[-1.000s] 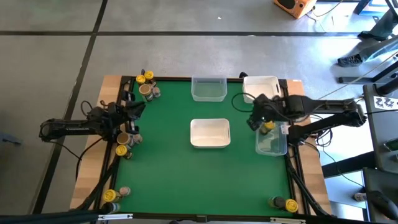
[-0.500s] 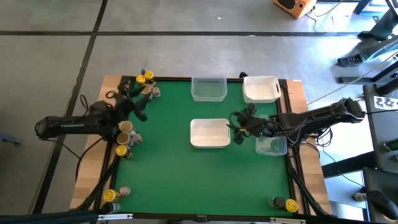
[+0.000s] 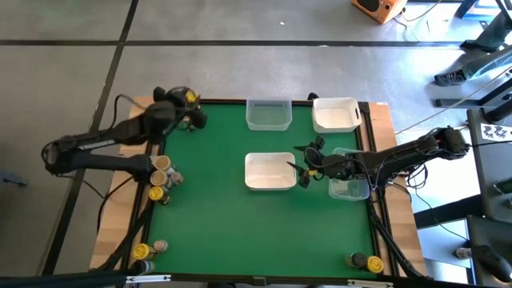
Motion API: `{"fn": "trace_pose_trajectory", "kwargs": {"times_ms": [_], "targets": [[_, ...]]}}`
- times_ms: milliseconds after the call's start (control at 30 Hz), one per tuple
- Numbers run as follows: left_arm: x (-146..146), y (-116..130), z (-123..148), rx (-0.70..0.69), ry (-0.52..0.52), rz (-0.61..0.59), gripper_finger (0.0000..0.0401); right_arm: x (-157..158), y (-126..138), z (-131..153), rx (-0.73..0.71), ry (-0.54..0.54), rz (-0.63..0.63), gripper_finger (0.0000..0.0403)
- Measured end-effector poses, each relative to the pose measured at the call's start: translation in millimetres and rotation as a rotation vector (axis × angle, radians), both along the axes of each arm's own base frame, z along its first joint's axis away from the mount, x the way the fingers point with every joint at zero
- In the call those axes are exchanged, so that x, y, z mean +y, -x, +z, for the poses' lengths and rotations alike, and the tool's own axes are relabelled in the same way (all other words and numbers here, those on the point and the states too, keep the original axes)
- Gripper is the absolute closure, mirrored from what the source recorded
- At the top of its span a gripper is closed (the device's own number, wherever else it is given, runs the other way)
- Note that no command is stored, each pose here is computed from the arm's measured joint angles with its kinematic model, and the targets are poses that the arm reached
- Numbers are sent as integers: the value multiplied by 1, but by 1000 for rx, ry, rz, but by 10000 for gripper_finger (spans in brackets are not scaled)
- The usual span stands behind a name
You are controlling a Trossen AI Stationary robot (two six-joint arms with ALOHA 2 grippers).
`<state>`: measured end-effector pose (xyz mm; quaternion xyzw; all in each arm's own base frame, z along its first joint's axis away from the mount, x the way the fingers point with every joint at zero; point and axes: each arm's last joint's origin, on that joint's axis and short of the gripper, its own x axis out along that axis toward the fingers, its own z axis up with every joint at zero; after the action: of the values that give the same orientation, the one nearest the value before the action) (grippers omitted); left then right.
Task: Sort spices by type
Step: Put the golden seasoning bottle into the top transparent bin
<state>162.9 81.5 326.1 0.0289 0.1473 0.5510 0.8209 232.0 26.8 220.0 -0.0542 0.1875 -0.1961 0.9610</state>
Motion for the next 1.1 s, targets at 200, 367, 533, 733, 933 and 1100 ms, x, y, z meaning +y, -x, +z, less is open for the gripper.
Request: {"fn": "trace_pose_trajectory", "kwargs": {"times_ms": [200, 367, 533, 733, 933, 1100], "targets": [[39, -6, 23, 84, 194, 56, 191, 0, 0, 0, 21, 43, 28, 127], [74, -6, 14, 133, 455, 88, 191, 0, 0, 0, 48, 104, 48, 127], [101, -6, 1, 204, 596, 138, 191, 0, 0, 0, 59, 123, 54, 127], [108, -3, -1, 249, 636, 156, 191, 1, 0, -1, 74, 142, 81, 127], [109, -3, 1, 259, 612, 141, 191, 1, -1, 1, 62, 145, 87, 127], [111, -4, 2, 241, 594, 137, 191, 1, -1, 2, 52, 146, 79, 127]]}}
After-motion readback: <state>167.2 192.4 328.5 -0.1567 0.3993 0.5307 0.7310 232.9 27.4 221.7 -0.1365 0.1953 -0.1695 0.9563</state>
